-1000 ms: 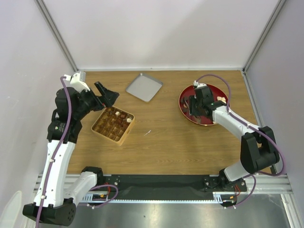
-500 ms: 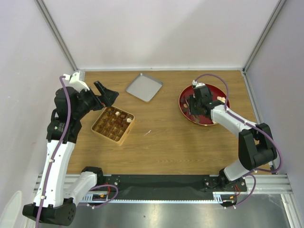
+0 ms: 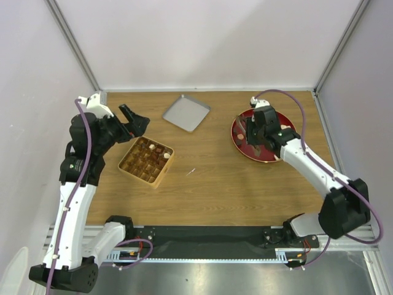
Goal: Pack the chocolate
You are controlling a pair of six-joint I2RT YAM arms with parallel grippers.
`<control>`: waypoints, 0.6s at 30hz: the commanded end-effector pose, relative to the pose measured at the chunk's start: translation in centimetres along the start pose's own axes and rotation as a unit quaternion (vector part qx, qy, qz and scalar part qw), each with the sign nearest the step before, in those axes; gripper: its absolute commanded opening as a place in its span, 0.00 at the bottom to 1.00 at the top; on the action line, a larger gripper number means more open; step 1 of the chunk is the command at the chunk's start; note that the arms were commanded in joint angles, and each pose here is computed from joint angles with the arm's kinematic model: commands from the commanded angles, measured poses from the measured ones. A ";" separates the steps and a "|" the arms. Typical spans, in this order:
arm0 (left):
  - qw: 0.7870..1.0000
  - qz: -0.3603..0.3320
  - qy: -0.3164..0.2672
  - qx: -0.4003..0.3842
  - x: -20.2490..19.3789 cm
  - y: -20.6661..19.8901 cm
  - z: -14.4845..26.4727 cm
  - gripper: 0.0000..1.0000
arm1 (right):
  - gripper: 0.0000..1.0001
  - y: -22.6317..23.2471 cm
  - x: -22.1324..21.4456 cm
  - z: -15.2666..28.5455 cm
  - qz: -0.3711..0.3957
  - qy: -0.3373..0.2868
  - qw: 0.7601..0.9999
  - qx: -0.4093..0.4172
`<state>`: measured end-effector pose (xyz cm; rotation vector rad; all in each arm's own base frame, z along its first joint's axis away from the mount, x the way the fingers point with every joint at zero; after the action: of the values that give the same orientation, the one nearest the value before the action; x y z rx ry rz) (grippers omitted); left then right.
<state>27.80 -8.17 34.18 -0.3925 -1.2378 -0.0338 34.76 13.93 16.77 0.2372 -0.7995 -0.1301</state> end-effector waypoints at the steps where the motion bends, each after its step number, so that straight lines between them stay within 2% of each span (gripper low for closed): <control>1: 0.999 -0.019 -0.041 0.021 2.8 0.1 1.5 1.00 | 0.36 5.3 2.4 3.9 0.010 -0.044 0.996 0.075; 7: 0.999 -0.005 -0.038 0.008 3.3 -0.6 1.7 1.00 | 0.36 13.9 -0.3 5.3 0.036 -0.038 0.983 0.173; 12: 0.999 -0.010 -0.053 0.009 4.3 -0.9 2.7 1.00 | 0.36 22.1 -3.9 6.5 0.069 -0.024 0.961 0.266; 18: 0.999 -0.012 -0.052 0.010 4.2 -0.9 3.0 1.00 | 0.36 28.7 -7.7 6.2 0.105 -0.007 0.937 0.333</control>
<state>26.92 -7.50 37.41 -0.3685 -1.2982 -0.0150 25.27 37.97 19.33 0.6331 -0.7744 0.3328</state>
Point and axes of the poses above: each gripper's point midway between its finger pads, its own z axis back along the fingers, its own y axis along the line the jaws close on, x = y × z, the point moved 1 cm from there along z, back along the fingers, and after that the axes turned 14 degrees about -z, right-handed, at the moved point
